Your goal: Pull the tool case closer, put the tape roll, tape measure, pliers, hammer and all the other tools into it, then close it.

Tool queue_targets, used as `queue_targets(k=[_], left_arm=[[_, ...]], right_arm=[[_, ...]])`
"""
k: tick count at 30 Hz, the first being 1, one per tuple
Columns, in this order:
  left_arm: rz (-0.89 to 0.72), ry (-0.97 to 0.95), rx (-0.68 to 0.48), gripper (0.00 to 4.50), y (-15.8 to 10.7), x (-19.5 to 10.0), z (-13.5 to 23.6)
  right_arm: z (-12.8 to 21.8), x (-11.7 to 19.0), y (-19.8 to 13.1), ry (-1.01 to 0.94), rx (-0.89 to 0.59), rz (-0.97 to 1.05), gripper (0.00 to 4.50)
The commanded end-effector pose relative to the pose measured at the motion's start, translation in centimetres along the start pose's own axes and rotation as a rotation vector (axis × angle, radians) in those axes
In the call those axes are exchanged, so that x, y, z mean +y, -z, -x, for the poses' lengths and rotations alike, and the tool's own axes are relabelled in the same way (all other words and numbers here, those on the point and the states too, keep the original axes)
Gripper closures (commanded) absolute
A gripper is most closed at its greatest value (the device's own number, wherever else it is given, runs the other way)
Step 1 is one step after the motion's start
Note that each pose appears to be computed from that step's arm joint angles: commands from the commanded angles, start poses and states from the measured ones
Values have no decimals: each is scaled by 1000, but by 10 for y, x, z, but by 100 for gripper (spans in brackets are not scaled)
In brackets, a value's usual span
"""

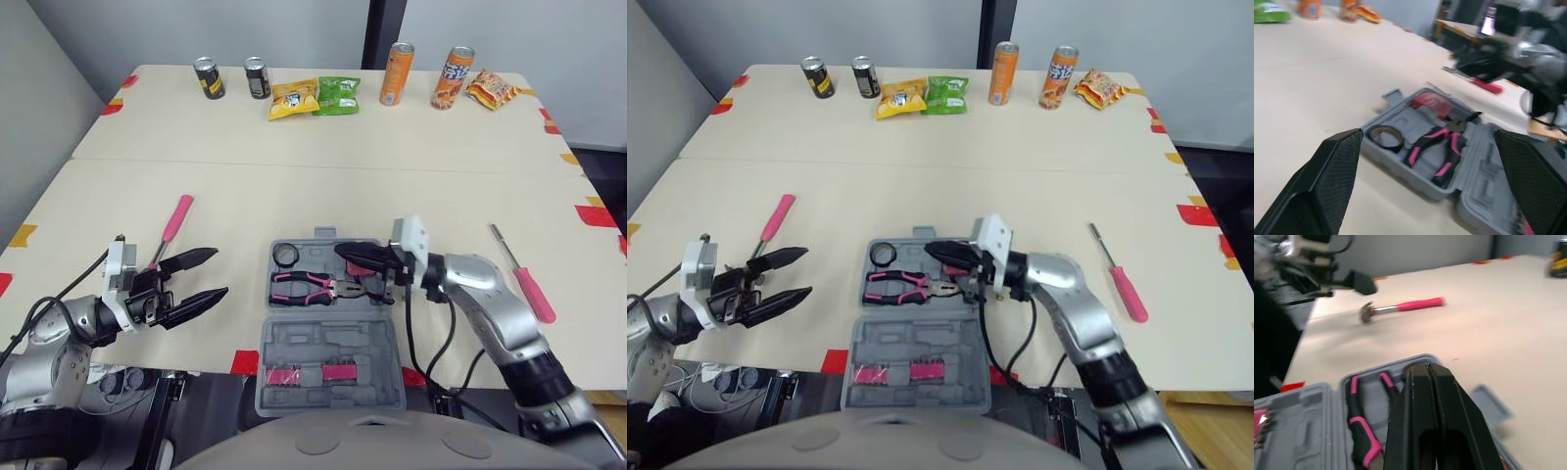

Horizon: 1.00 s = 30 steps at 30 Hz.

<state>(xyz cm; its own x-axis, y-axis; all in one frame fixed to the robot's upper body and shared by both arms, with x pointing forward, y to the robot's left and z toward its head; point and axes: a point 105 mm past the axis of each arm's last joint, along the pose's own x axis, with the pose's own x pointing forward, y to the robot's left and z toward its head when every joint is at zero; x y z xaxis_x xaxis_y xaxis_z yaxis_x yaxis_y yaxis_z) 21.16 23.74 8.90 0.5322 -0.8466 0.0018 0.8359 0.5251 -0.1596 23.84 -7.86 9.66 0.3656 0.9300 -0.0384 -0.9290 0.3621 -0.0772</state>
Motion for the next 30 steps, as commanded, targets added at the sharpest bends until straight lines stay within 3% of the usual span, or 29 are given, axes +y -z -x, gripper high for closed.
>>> queue_targets(k=[1,3,4,10,15,17,22,28,30], left_arm=[[-37,-131,-23,0,-4,3,15],[-25,-204,-28,0,1,4,27],[-17,-247,-17,0,7,5,36],[37,-439,-1,0,23,10,75],[44,-543,20,0,33,11,88],[49,-564,22,0,36,6,88],[48,-542,31,0,36,-2,81],[39,-278,67,0,21,-9,43],[37,-185,97,51,19,-8,32]], right_arm=[[36,1,-6,130,-6,-23,442],[66,-2,1,274,13,-37,442],[85,-2,4,366,9,-49,419],[159,33,31,618,99,-111,230],[195,43,47,754,150,-147,50],[205,43,48,778,166,-143,2],[198,36,43,727,150,-159,2],[141,17,19,489,149,-105,2],[126,15,13,410,160,-111,0]])
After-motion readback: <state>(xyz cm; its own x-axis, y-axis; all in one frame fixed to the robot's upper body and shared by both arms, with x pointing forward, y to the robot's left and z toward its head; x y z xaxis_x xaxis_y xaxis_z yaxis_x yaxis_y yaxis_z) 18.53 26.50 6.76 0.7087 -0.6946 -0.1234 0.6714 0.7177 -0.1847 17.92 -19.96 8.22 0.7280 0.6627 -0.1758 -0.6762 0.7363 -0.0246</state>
